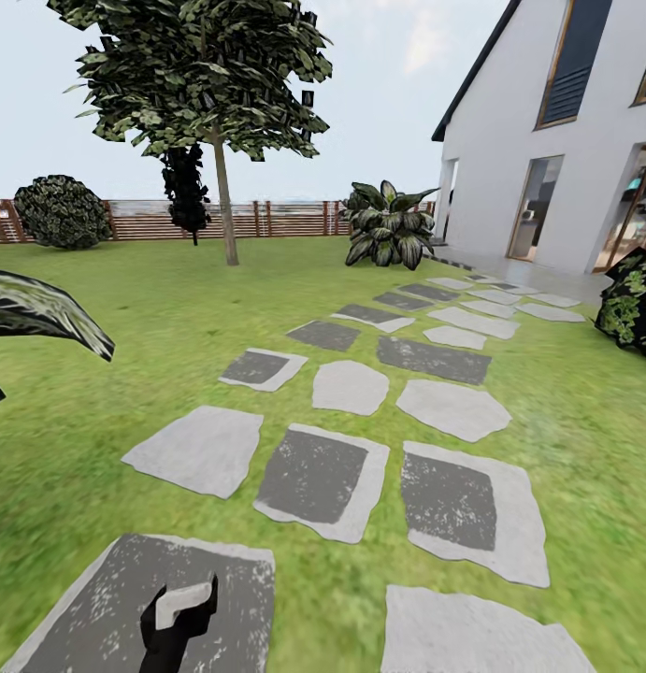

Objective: In the garden, pick up the pesticide atomizer on the floor and spray pesticide onto both trees until each tree trunk is fully covered.

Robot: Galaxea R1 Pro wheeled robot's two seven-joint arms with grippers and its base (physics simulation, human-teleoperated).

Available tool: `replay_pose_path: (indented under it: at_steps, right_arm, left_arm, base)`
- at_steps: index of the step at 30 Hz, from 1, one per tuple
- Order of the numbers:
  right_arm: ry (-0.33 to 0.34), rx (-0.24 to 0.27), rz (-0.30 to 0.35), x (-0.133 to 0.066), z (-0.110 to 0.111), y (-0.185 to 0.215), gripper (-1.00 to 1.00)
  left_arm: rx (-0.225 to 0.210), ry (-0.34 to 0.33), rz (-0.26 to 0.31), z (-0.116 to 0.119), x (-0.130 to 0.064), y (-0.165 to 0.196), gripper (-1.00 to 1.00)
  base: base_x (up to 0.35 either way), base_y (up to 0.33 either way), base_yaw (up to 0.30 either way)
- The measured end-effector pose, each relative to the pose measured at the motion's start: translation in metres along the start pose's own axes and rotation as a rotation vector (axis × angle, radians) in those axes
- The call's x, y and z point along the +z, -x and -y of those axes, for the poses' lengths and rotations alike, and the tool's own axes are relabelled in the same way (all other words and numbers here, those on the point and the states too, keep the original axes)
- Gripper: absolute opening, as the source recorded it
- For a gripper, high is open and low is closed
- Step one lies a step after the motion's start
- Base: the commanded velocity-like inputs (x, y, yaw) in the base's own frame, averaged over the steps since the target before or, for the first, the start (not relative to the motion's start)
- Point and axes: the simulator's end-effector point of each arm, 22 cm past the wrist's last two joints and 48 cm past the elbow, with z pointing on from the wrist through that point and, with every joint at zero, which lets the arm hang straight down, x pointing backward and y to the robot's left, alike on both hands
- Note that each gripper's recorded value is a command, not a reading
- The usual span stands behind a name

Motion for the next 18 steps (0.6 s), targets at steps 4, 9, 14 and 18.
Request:
replay_pose_path:
  at_steps: [4, 9, 14, 18]
  right_arm:
    - [0.027, -0.004, -0.026, -0.014, -0.016, -0.015, 1.0]
    - [0.043, -0.002, -0.038, -0.023, -0.026, -0.022, 1.0]
    - [0.062, -0.001, -0.054, -0.033, -0.038, -0.03, 1.0]
    - [0.078, -0.001, -0.065, -0.042, -0.047, -0.037, 1.0]
  left_arm:
    - [0.037, -0.01, -0.032, 0.0, -0.004, -0.016, 1.0]
    - [0.091, -0.031, -0.043, 0.003, -0.006, -0.025, 1.0]
    - [0.108, -0.043, -0.007, 0.005, -0.007, -0.02, 1.0]
    - [0.113, -0.045, 0.004, 0.005, -0.008, -0.018, 1.0]
  base:
    - [-0.137, 0.005, 0.0]
    - [-0.209, 0.001, 0.0]
    - [-0.187, 0.0, 0.0]
    - [-0.162, 0.0, 0.0]
